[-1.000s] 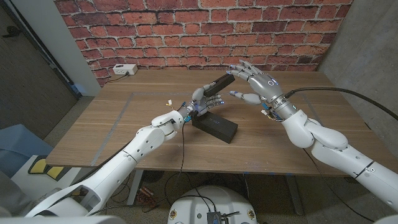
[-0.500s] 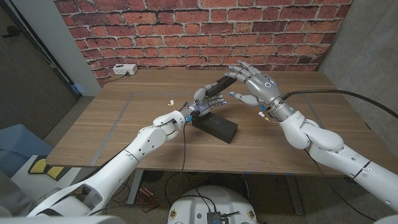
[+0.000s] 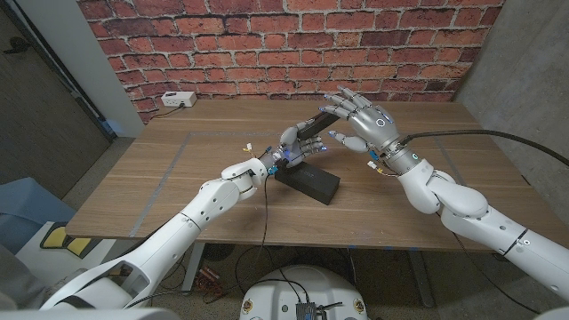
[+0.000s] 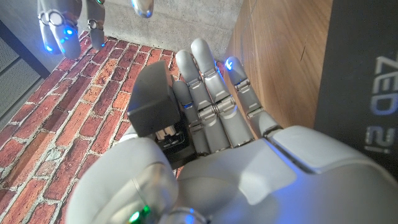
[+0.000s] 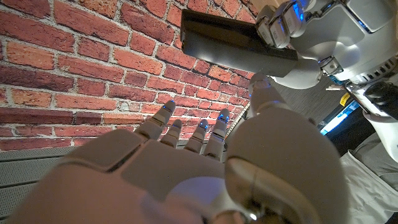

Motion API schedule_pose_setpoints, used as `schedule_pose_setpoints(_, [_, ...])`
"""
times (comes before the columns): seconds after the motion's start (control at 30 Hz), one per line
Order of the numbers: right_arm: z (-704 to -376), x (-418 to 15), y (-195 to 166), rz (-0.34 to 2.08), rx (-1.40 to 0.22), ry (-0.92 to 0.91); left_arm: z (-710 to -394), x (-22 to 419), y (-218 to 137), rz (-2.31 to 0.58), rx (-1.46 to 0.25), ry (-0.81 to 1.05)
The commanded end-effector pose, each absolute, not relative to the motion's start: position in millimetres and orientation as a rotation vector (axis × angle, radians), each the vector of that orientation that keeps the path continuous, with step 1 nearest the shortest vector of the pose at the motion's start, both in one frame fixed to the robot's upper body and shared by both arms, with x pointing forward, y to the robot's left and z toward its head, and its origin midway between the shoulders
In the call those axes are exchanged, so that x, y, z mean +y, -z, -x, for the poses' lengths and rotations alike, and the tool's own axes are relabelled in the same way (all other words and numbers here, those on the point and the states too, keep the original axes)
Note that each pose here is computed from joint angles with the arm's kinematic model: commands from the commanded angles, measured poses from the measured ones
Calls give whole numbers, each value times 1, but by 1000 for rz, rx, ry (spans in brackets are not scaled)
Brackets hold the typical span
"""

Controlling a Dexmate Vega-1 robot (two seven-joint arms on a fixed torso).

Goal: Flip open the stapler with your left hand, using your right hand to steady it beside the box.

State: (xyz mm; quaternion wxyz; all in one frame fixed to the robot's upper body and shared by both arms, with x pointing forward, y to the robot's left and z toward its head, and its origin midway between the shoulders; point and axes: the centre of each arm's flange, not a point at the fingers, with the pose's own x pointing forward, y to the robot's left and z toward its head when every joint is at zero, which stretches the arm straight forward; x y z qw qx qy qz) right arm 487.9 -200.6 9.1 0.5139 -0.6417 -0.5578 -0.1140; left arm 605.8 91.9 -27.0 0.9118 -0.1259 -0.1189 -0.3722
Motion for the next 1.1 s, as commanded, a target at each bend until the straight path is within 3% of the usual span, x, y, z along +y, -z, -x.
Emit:
schedule_pose_setpoints(0.03, [-491,-197,-6,1605,-1347,313,-605,86,29,252,-232,786])
schedule_pose_setpoints(1.1, [-509,-185,9,1715,-1365,359,-611,80,32,245,-213,806])
